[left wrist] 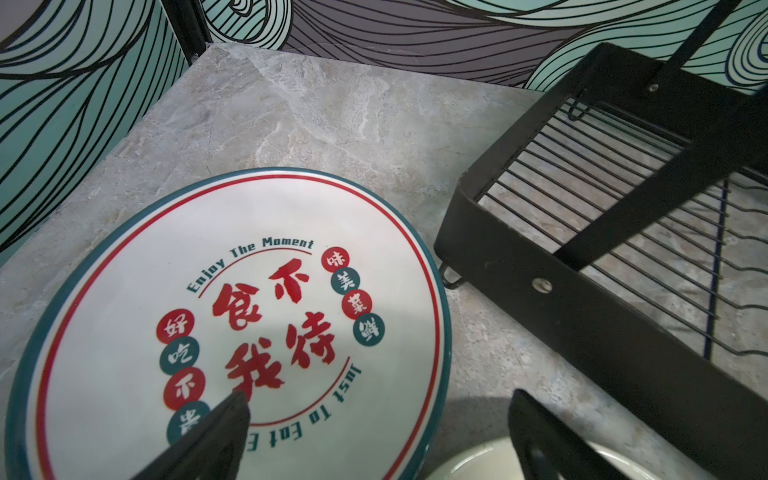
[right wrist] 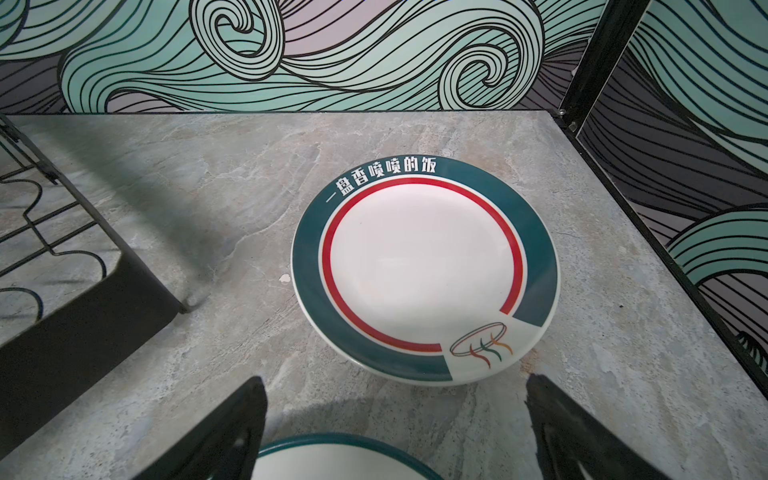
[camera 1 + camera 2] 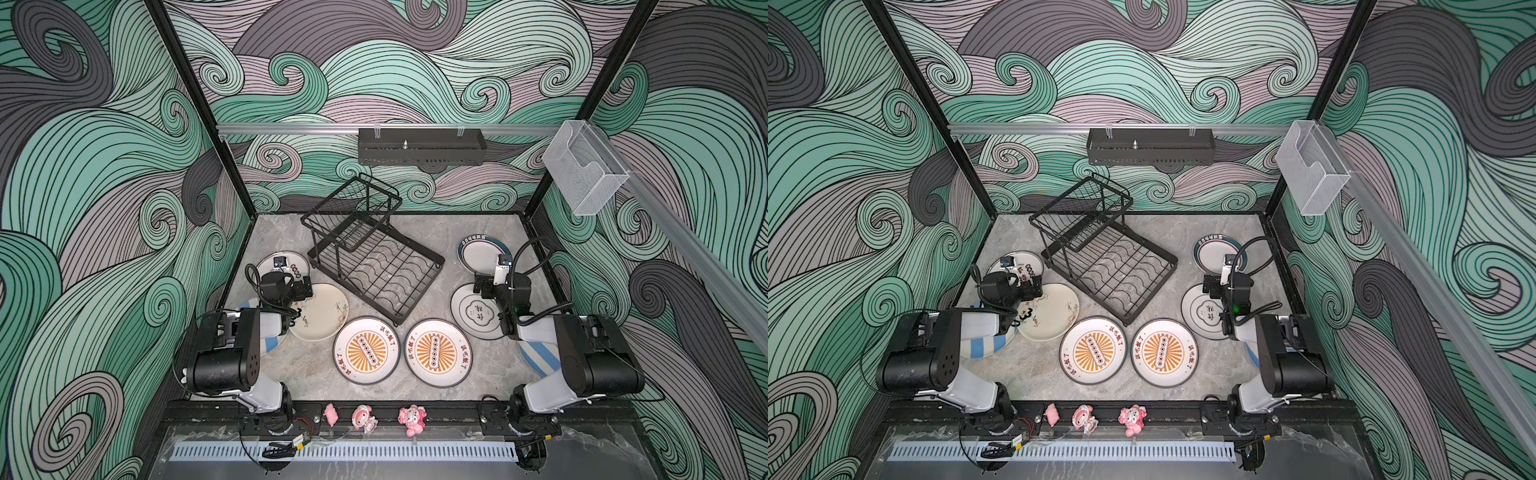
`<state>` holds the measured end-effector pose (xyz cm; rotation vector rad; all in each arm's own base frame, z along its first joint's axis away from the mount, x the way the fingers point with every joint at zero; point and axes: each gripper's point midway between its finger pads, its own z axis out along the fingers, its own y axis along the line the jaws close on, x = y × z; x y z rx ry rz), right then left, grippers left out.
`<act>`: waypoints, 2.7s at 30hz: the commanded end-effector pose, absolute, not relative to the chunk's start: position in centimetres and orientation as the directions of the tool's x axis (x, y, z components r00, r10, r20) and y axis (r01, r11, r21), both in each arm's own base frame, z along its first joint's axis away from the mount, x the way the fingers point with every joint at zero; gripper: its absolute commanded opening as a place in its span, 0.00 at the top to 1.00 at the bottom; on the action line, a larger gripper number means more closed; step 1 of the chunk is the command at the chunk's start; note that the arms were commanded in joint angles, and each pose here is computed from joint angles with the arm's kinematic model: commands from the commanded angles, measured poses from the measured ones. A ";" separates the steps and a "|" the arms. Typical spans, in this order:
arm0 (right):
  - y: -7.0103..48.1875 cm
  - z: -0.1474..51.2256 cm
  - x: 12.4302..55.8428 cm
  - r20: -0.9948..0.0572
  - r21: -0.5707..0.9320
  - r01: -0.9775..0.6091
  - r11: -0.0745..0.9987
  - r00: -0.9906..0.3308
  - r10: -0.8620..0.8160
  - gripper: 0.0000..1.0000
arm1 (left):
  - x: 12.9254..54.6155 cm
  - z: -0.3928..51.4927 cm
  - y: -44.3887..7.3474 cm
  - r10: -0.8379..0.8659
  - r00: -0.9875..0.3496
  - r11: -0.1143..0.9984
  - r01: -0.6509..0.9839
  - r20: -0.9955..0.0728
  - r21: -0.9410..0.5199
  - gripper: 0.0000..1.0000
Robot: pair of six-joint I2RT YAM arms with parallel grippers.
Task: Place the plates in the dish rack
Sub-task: 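Move both grippers forward from rest toward the plates on the table, then grasp the orange sunburst plate's rim with the right gripper while left hovers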
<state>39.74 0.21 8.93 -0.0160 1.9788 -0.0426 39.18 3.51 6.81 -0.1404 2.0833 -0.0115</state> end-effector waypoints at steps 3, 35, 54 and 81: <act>0.7 13.4 39.8 -0.913 -0.010 -0.007 1.000 -0.408 -0.012 0.07 | 40.3 11.1 4.3 -0.135 -0.525 0.986 -0.154 -0.840 -0.062 0.01; 10.9 9.5 17.0 -0.281 0.561 0.109 0.820 -0.907 0.313 0.27 | 24.5 21.1 -11.8 -0.108 -0.714 0.846 0.299 -0.692 -0.441 0.01; 10.7 3.8 15.7 -0.161 0.538 0.223 0.813 -0.920 0.358 0.35 | 24.1 18.4 -12.2 -0.108 -0.797 0.839 0.247 -0.594 -0.485 0.01; 10.4 1.0 15.4 -0.165 0.547 0.250 0.799 -0.903 0.396 0.61 | 24.0 17.4 -12.3 -0.095 -0.828 0.841 0.230 -0.552 -0.489 0.01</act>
